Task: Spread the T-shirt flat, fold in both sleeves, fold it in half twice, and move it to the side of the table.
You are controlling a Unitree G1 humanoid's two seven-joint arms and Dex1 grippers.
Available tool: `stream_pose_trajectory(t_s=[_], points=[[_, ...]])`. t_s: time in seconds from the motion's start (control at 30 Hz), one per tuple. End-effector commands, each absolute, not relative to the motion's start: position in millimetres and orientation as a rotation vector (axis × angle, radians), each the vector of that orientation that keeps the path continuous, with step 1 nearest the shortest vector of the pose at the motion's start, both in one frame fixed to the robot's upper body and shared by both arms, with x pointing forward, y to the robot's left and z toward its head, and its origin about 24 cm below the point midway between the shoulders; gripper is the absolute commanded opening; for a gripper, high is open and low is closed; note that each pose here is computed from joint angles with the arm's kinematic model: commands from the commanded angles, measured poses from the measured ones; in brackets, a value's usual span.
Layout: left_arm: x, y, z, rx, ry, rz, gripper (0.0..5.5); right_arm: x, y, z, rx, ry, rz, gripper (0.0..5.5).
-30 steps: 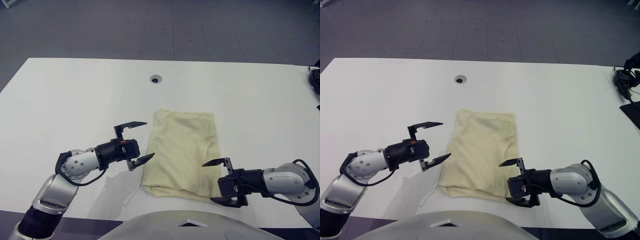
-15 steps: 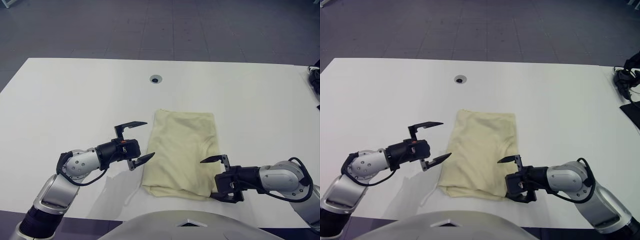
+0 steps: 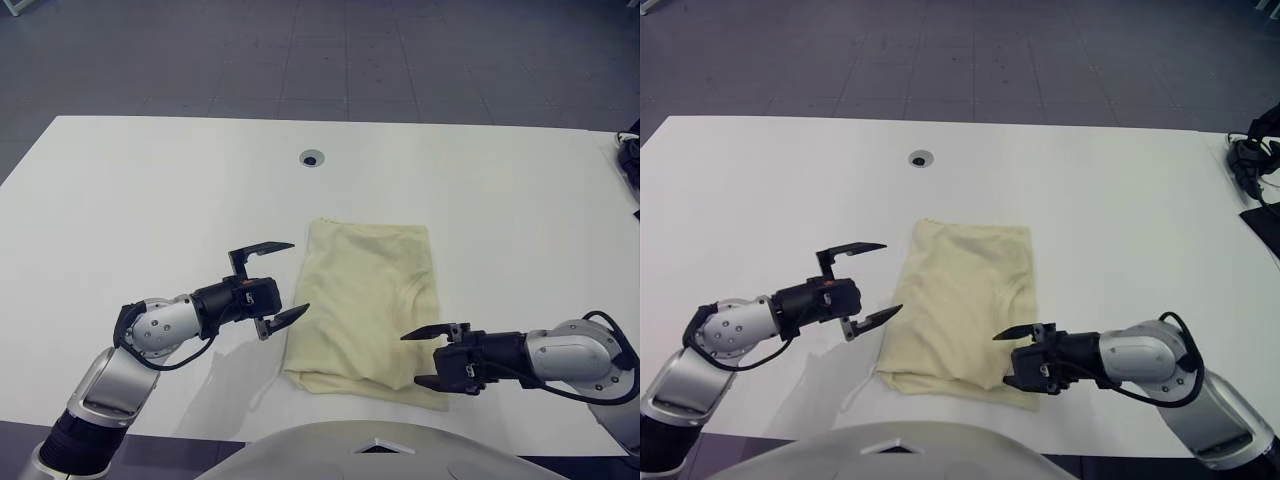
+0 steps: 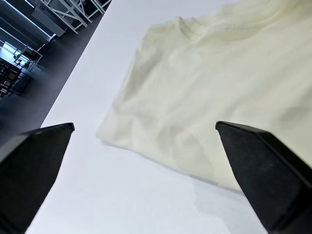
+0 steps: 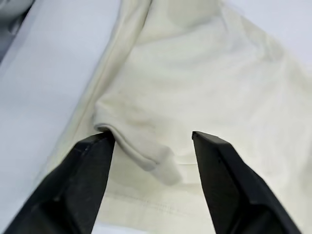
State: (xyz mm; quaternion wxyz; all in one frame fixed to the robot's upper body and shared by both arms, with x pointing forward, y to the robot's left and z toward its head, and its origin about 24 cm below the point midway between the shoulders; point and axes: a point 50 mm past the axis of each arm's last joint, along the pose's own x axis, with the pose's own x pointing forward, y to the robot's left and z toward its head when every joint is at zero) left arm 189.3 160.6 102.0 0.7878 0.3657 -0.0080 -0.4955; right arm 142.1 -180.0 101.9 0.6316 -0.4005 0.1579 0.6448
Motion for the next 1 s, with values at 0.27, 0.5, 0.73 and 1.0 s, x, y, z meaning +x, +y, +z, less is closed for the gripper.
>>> stream_pose_trajectory(t_s=[0.27, 0.5, 0.73, 1.0], points=[[196, 163, 101, 0.817, -0.005, -1.069, 5.40, 142, -182, 106, -0.922, 0.375, 1.479, 1.17], [196, 164, 100, 0.812, -0.004, -1.061, 5.40, 138, -179, 97, -0.939, 0.395, 1.530, 0.09], [196, 164, 100, 0.810, -0.004, -1.061, 5.40, 138, -181, 98, -0.947, 0.396, 1.534, 0.02], [194, 164, 100, 0.809, 0.001, -1.067, 5.40, 141, -193, 111, -0.954, 0.403, 1.521, 0.02]])
